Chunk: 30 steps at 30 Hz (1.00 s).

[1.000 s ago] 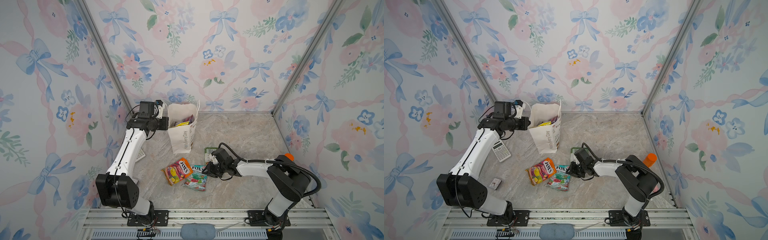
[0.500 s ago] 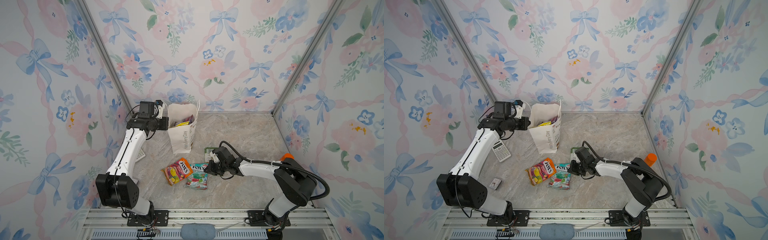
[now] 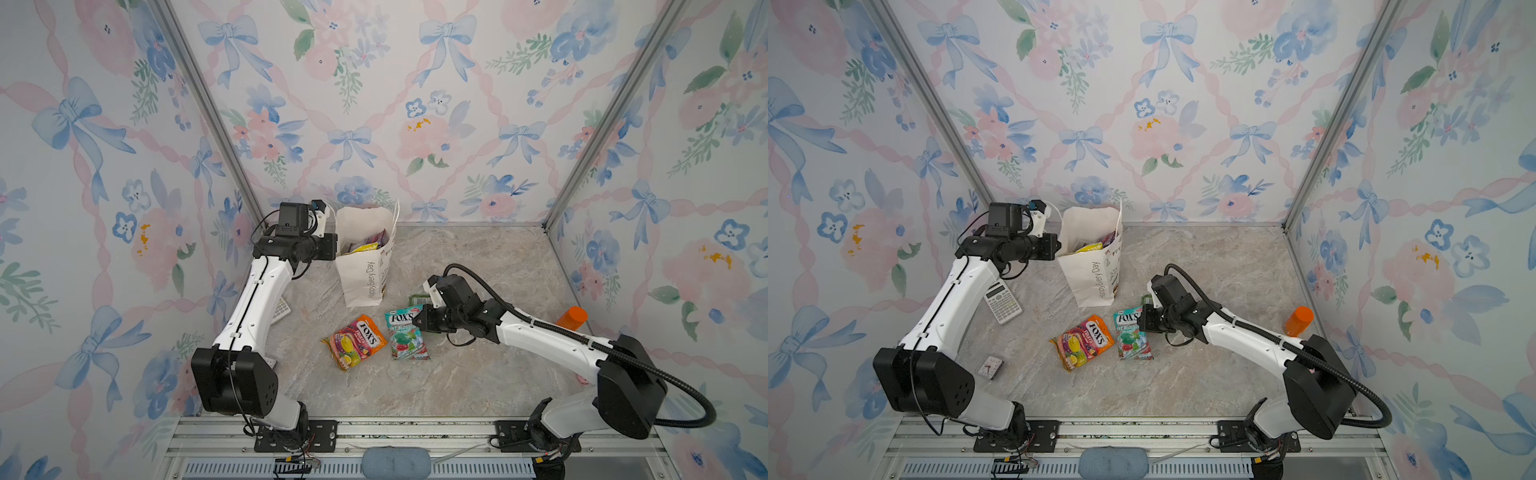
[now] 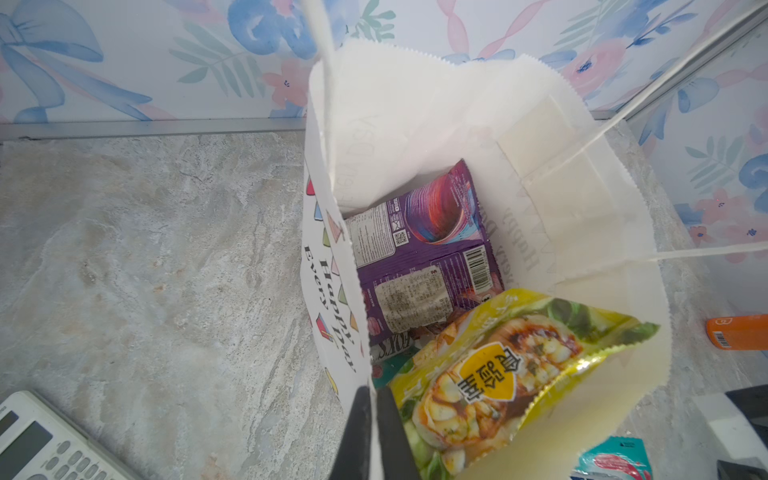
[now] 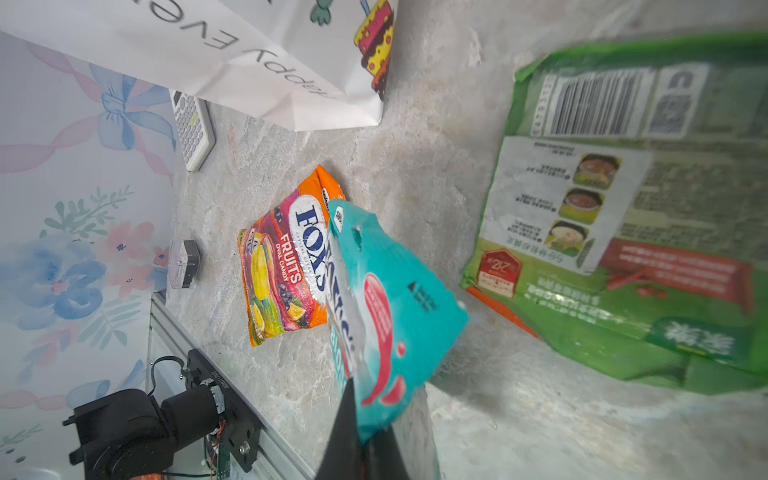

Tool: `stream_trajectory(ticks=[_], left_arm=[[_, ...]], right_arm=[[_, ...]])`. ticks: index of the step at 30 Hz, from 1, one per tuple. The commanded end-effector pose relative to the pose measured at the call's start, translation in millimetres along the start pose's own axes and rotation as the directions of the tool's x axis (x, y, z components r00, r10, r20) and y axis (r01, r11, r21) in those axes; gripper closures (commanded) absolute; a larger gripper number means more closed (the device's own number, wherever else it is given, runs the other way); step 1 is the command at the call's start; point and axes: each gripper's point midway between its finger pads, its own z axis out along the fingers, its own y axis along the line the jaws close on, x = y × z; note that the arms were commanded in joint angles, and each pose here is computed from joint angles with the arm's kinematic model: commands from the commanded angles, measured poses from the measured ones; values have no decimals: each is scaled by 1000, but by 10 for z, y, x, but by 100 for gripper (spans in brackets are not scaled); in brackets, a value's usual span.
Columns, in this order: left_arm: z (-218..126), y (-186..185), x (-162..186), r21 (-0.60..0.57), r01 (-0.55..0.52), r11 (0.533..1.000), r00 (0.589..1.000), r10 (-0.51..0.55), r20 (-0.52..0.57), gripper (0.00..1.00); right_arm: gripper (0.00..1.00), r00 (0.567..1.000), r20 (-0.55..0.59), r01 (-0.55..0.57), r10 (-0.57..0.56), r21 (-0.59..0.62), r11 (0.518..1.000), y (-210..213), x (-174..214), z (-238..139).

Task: Place the snacks into the paper bag
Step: 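Lift the teal Fox's bag with the right gripper and carry it above the white bag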

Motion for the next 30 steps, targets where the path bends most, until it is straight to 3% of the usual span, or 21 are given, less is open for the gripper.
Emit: stream_trajectory(ticks=[1,16,23,30], left_arm=[[-43,6,-8,-3,10,1000,1000,-10,15,100],[-50,-2,-15,1,11,1000,1000,-11,17,100],[-45,-3,-12,3,13,1000,1000,-13,16,100],[-36,-8,-5,7,13,1000,1000,-13,13,100]], right_arm=[[100,994,46,99,-100,30,995,108,-144,-263],[100,921,243,320,-306,-23,947,806,-706,-1113],[100,848,392,420,-356,-89,903,1328,-1037,-1520],[100,788,485,490,-380,-120,863,1734,-1347,-1665]])
